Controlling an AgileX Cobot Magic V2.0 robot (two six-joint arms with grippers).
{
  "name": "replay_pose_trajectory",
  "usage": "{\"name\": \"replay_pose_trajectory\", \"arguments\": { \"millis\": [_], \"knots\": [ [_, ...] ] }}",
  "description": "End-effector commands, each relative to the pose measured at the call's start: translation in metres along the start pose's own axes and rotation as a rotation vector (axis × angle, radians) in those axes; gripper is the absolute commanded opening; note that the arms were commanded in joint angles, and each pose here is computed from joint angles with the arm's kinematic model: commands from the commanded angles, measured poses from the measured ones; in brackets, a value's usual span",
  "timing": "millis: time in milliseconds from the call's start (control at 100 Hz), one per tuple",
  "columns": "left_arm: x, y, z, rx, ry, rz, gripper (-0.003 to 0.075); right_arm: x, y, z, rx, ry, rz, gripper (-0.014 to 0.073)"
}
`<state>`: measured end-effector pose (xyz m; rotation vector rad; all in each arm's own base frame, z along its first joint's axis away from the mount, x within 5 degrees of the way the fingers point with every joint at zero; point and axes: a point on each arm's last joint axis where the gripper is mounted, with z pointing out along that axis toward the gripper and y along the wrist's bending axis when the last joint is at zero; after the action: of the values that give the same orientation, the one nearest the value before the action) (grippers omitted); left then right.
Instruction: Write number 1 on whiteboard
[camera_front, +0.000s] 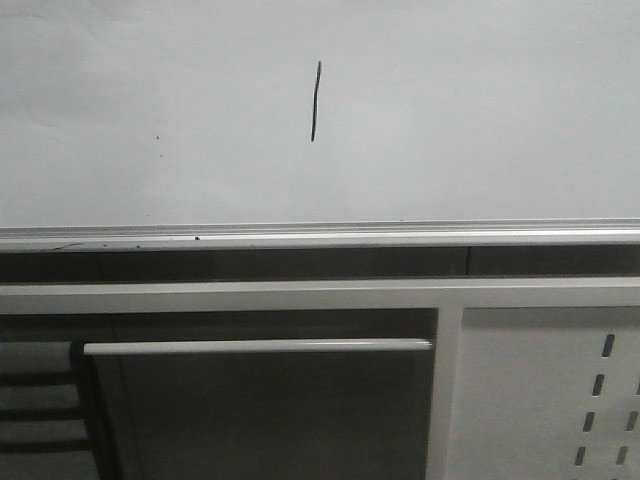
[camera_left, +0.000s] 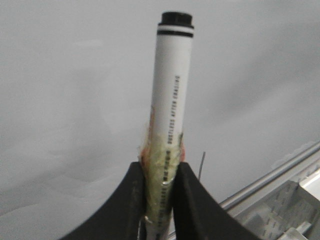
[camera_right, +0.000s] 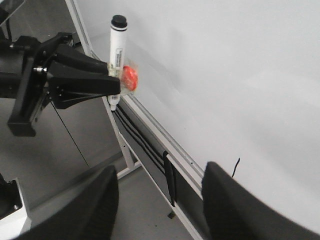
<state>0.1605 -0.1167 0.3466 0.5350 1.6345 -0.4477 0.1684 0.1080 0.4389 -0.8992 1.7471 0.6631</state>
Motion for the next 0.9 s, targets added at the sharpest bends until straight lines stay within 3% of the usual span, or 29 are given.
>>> {"name": "replay_pose_trajectory", "arguments": {
  "millis": [0, 150, 890],
  "knots": [
    [-0.013, 0.005, 0.003, -0.061, -0.035, -0.023, -0.0020, -0.013, 0.003, -0.009, 0.013, -0.083, 0.015, 0.0343],
    [-0.015, 0.012, 0.016, -0.132, -0.025, 0.003, -0.0020, -0.012, 0.003, -0.009, 0.011, -0.082, 0.014, 0.0343],
    [-0.016, 0.024, 0.042, -0.279, 0.001, 0.039, -0.0020, -0.012, 0.004, -0.009, 0.006, -0.078, 0.014, 0.0343]
  ]
}}
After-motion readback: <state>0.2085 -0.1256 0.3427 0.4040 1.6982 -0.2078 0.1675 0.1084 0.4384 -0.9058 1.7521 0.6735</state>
